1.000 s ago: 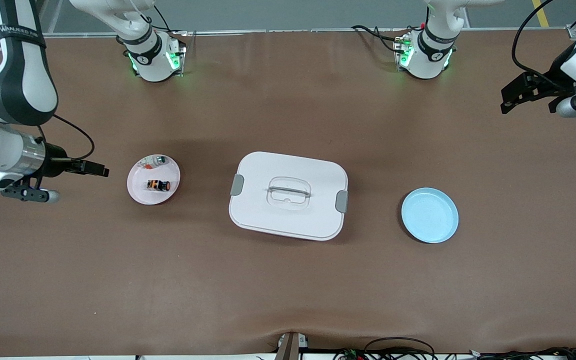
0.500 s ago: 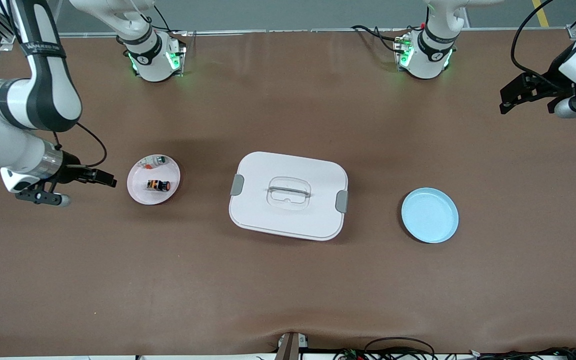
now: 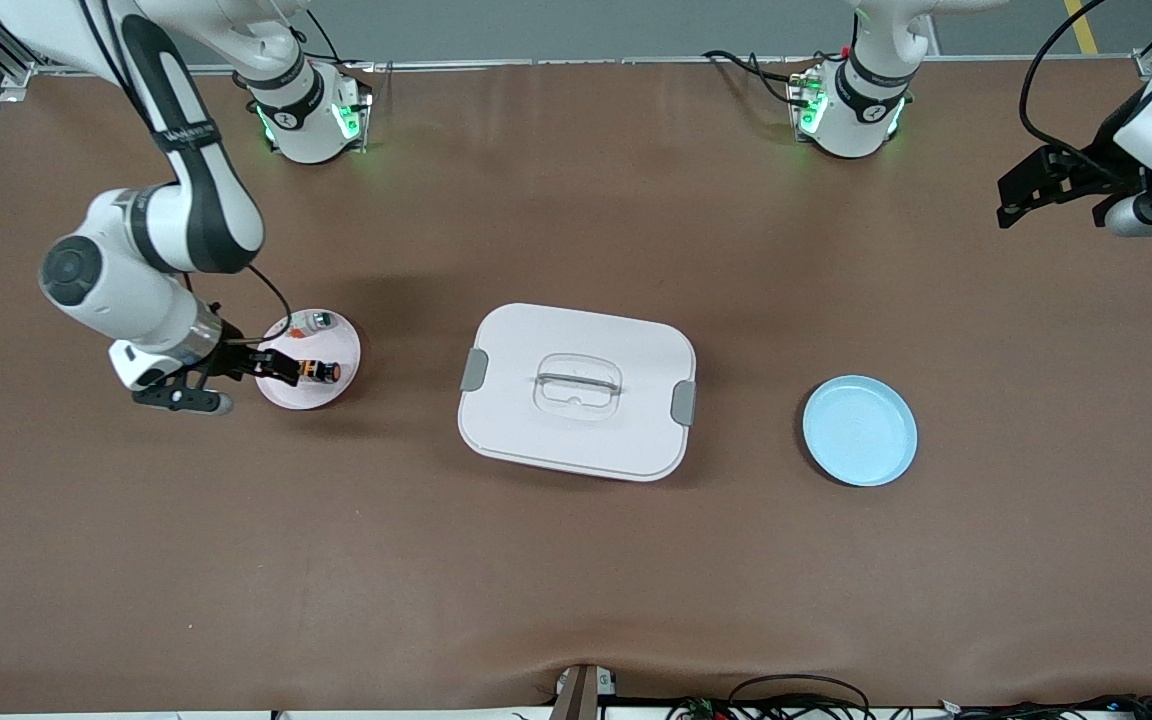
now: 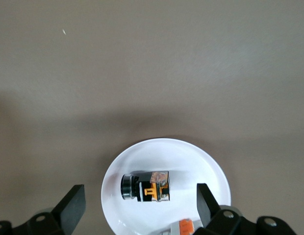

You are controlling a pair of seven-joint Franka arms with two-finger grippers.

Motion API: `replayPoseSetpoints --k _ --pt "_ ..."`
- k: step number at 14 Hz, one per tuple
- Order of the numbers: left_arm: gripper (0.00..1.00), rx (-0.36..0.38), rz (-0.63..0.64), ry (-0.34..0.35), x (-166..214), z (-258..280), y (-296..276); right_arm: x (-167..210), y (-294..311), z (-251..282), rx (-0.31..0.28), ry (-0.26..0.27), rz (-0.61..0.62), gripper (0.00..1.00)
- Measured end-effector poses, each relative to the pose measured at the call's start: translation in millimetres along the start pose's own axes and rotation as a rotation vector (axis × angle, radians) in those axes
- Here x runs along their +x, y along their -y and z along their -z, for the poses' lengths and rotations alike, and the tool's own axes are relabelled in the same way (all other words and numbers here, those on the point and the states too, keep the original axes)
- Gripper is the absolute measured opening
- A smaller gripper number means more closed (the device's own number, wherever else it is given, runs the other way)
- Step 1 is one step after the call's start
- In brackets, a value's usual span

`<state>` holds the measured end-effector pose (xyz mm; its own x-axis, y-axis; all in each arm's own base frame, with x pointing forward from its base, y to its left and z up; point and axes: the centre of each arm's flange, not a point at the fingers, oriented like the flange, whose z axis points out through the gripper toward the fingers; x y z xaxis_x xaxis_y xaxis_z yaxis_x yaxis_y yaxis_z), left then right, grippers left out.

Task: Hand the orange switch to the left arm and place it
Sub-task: 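Lower the right gripper and grasp the black-orange switch on the plate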

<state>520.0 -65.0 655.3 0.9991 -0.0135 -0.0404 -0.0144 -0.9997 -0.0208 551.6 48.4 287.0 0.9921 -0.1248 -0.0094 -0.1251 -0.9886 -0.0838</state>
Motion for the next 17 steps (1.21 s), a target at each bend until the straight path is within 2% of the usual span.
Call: replayPoseSetpoints --k 3,12,17 --pt "1.00 0.000 -0.003 0.000 0 0 -2 -6 13 -20 -0.009 0.018 0.024 1.00" --pt "1.00 0.001 -0.009 0.008 2 -4 -5 -16 11 -70 -0.032 -0.004 0.034 1.00" --pt "1.00 0.001 -0.012 0.011 3 -6 -7 -23 10 -90 -0.041 0.011 0.038 1.00"
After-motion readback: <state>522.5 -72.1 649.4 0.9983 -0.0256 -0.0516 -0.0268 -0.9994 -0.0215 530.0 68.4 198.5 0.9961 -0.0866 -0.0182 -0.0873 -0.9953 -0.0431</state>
